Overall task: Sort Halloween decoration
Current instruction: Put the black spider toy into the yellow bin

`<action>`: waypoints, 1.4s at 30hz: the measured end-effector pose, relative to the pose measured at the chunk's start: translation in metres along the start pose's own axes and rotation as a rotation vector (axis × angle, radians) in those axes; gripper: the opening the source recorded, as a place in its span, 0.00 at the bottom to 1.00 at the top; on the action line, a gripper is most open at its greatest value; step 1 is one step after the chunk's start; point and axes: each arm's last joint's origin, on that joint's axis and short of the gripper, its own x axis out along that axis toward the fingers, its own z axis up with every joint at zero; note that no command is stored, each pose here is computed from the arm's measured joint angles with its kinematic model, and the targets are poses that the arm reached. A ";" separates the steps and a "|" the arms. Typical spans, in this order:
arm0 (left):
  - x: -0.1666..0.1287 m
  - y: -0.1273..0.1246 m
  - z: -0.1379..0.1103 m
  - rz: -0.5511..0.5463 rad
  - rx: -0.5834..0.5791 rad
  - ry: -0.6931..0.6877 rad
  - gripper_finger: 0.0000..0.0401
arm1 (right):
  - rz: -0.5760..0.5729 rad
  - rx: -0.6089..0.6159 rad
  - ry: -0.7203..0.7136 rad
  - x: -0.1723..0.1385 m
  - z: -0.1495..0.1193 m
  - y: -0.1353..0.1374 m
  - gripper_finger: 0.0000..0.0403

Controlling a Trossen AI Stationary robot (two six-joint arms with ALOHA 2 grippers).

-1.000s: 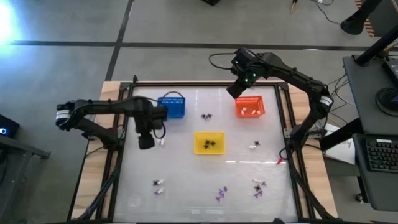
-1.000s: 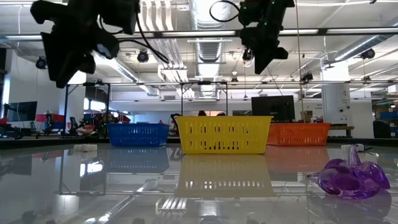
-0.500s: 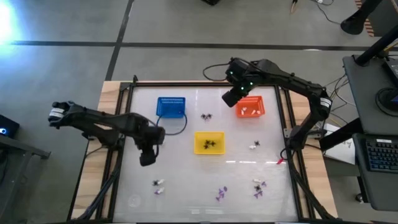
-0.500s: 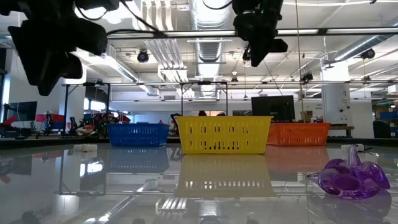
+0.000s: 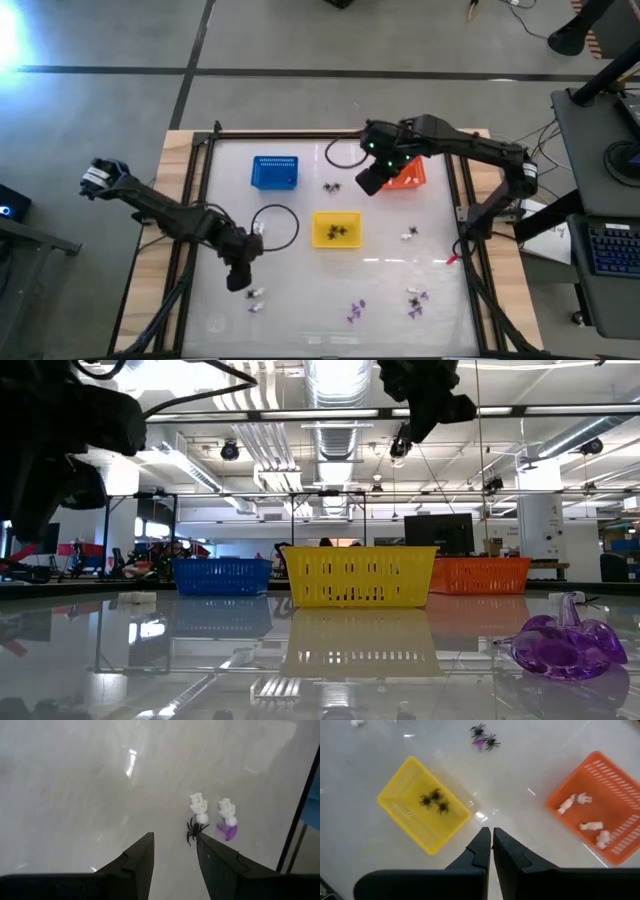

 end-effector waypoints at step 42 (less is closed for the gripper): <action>0.088 -0.040 -0.021 0.113 0.079 0.146 0.28 | 0.025 -0.058 0.007 -0.003 -0.040 0.048 0.03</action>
